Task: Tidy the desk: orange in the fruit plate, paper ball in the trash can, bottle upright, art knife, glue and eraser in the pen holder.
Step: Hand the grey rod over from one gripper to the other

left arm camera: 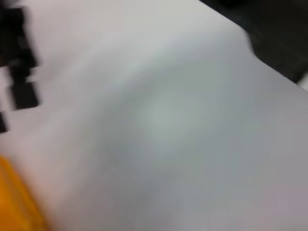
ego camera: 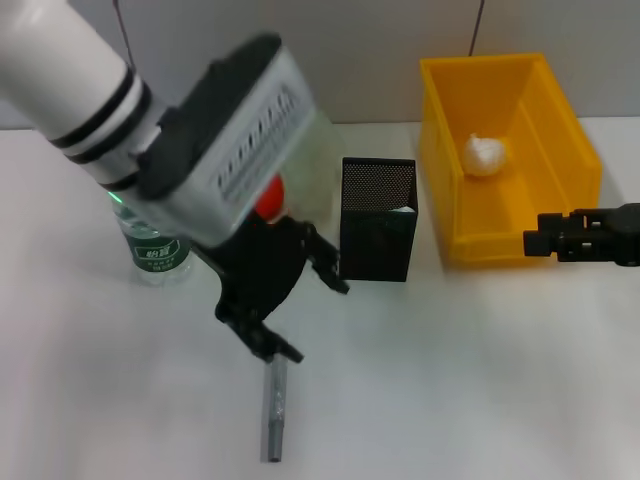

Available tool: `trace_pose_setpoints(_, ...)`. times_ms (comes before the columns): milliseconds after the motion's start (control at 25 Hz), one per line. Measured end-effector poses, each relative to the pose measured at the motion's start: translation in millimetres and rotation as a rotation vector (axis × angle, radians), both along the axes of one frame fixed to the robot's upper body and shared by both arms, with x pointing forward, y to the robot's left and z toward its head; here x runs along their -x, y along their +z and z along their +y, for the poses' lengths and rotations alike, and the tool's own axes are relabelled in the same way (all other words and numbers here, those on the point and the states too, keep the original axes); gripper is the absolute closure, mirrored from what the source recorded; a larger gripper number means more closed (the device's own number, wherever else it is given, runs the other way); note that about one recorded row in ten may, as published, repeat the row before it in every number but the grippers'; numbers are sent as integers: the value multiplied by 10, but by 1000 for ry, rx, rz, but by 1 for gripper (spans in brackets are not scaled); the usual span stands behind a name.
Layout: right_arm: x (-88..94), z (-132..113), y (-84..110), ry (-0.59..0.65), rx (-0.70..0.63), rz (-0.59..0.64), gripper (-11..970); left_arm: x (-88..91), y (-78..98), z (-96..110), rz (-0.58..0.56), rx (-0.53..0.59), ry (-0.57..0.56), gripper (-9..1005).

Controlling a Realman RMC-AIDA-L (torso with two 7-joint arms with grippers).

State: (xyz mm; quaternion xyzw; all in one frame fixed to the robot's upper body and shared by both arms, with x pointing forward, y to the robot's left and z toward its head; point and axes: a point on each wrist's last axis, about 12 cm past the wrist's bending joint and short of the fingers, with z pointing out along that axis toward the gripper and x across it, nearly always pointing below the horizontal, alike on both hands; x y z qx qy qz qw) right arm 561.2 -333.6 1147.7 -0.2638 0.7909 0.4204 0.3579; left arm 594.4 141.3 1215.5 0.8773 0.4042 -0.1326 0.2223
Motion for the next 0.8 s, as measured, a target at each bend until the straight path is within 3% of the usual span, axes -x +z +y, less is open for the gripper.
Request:
trace_pose_setpoints(40, 0, 13, 21, 15, -5, 7, 261, 8, 3, -50, -35, -35, -85, 267)
trace_pose_setpoints(200, -24, 34, 37, 22, -5, 19, 262, 11, 31, -86, -77, -65, -197, 268)
trace_pose_setpoints(240, -42, 33, 47, 22, -9, 23, 262, 27, 23, -122, -103, -82, -271, 268)
trace_pose_setpoints(440, -82, 23, 81, 13, -18, 34, 263, 59, -39, -217, -167, -110, -413, 269)
trace_pose_setpoints(800, -128, 43, 84, 5, -15, 40, 262, 92, -199, -320, -254, -176, -568, 270)
